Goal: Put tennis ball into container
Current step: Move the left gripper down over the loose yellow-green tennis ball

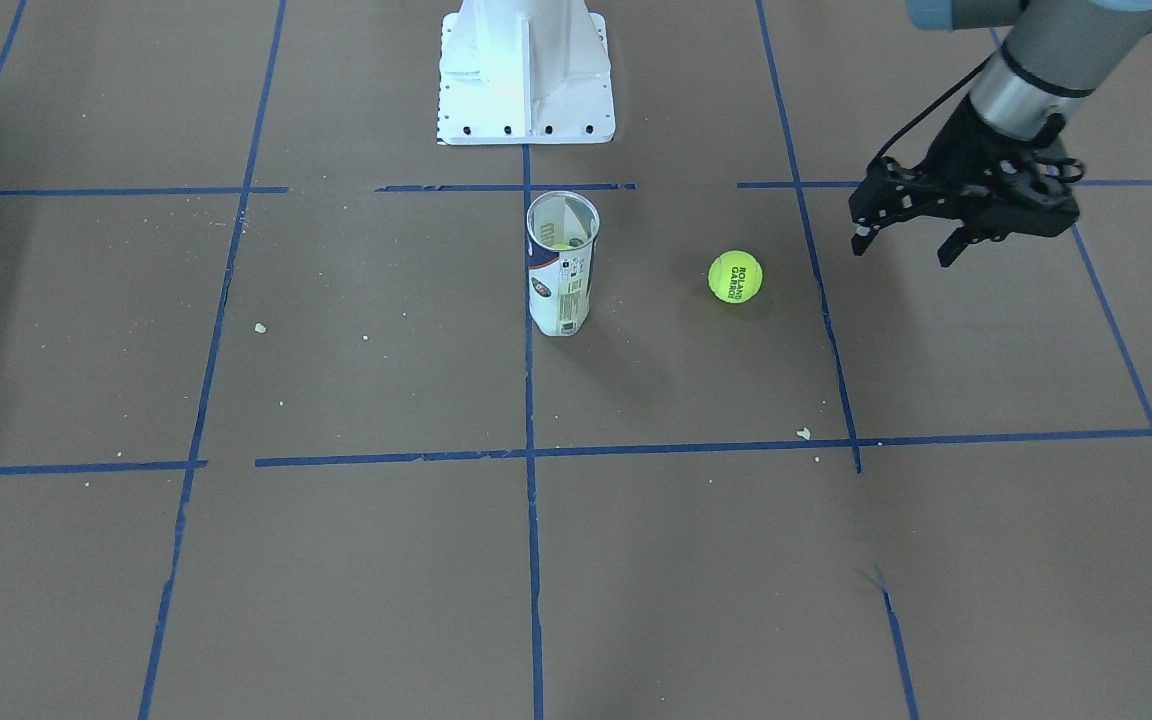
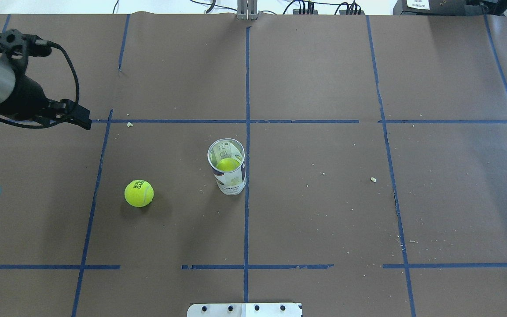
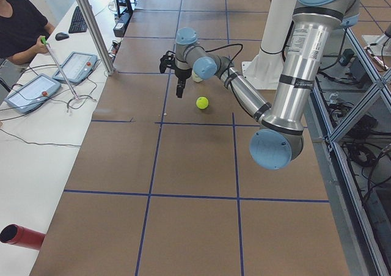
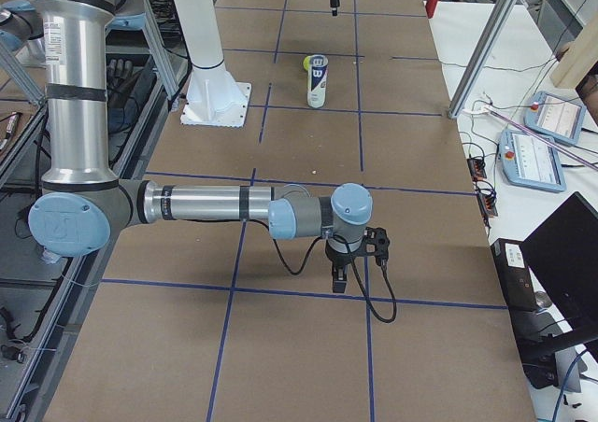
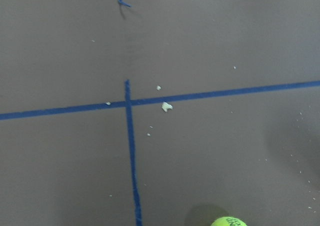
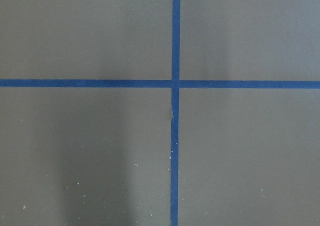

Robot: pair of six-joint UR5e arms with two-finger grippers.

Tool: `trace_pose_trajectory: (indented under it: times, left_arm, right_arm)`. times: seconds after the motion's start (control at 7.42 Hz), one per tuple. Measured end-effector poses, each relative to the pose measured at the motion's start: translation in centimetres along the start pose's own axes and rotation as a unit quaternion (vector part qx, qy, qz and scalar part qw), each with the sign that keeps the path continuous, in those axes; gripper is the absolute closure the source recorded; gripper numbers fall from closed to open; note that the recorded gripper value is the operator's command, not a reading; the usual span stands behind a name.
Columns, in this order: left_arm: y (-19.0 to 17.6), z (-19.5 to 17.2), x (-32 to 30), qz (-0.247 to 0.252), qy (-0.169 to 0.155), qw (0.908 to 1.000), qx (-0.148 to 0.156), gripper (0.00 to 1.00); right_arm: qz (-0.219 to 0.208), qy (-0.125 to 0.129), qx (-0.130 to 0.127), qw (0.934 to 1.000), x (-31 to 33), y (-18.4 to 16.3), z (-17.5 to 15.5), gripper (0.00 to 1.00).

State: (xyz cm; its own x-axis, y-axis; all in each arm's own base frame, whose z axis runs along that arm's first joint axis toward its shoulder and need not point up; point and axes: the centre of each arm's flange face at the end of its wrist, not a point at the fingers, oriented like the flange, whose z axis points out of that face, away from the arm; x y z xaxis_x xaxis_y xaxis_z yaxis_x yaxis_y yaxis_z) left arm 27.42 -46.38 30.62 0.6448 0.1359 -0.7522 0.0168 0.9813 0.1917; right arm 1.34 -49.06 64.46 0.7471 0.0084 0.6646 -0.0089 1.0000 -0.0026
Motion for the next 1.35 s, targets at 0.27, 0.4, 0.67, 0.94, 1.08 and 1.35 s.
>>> trace_pose_trajectory:
  times: [0.27,0.4,0.67,0.94,1.08,1.35]
  left_arm:
    - [0.5,5.5,4.5,-0.017,-0.013,0.9995,-0.021,0.00]
    - [1.2,7.2,6.0,-0.029,-0.018,0.9993,-0.018,0.00]
    - [2.7,9.6,7.6,-0.047,-0.021,0.9984,-0.023,0.00]
    - [4.0,11.4,8.4,-0.053,-0.024,0.9979,-0.028,0.00]
    - [4.5,12.0,8.6,-0.053,-0.027,0.9978,-0.028,0.00]
    - [5.5,13.1,9.2,-0.051,-0.031,0.9976,-0.036,0.00]
  right_arm:
    - [0.000,0.000,0.000,1.0000,0.0,0.0,0.0,0.00]
    - [0.000,0.000,0.000,1.0000,0.0,0.0,0.0,0.00]
    - [0.000,0.000,0.000,1.0000,0.0,0.0,0.0,0.00]
    - [0.000,0.000,0.000,1.0000,0.0,0.0,0.0,0.00]
    - [0.000,0.000,0.000,1.0000,0.0,0.0,0.0,0.00]
    - [0.000,0.000,0.000,1.0000,0.0,0.0,0.0,0.00]
